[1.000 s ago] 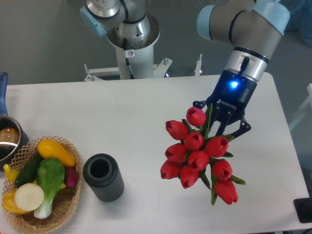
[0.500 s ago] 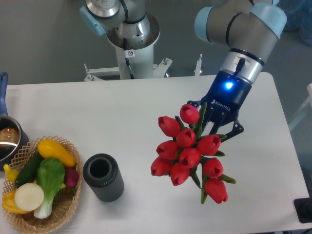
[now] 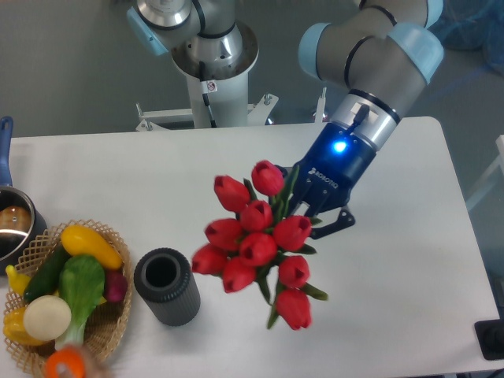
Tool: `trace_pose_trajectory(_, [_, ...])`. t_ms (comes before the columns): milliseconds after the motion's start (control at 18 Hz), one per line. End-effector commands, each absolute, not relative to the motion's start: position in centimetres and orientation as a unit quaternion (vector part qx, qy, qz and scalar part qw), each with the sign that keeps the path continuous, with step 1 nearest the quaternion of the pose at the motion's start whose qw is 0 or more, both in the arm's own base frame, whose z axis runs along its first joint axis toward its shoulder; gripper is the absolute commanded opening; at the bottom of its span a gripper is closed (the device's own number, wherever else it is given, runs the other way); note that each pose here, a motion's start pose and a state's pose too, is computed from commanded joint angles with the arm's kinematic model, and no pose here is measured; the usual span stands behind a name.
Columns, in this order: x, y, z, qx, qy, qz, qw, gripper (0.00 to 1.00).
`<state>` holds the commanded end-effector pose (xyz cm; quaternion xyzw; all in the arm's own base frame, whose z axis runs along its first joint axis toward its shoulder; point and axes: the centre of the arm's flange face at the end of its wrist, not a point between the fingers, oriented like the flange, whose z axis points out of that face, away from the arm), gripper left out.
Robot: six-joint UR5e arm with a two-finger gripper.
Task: Insert the flowers into the vase
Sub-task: 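Carry the red tulip bunch in the gripper toward the black vase, then position the tulip stems above the vase opening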
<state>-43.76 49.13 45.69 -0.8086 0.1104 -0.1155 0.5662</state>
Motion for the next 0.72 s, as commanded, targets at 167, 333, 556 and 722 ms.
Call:
trace_pose_trajectory(167, [-42.4,49.8,45.7,-0.786,0.124,-0.14,0.59,0.22])
trace_pose_trajectory(333, [-40.8,50.8,45.0,-0.765,0.158,-0.147,0.607,0.22])
trace_pose_trajectory(556, [-38.7,51.7,42.6,-0.74,0.18,-0.172,0.625,0.22])
trace_pose_trajectory(722, [-36.9,52.7,42.5,-0.731,0.192,-0.185,0.628,0.22])
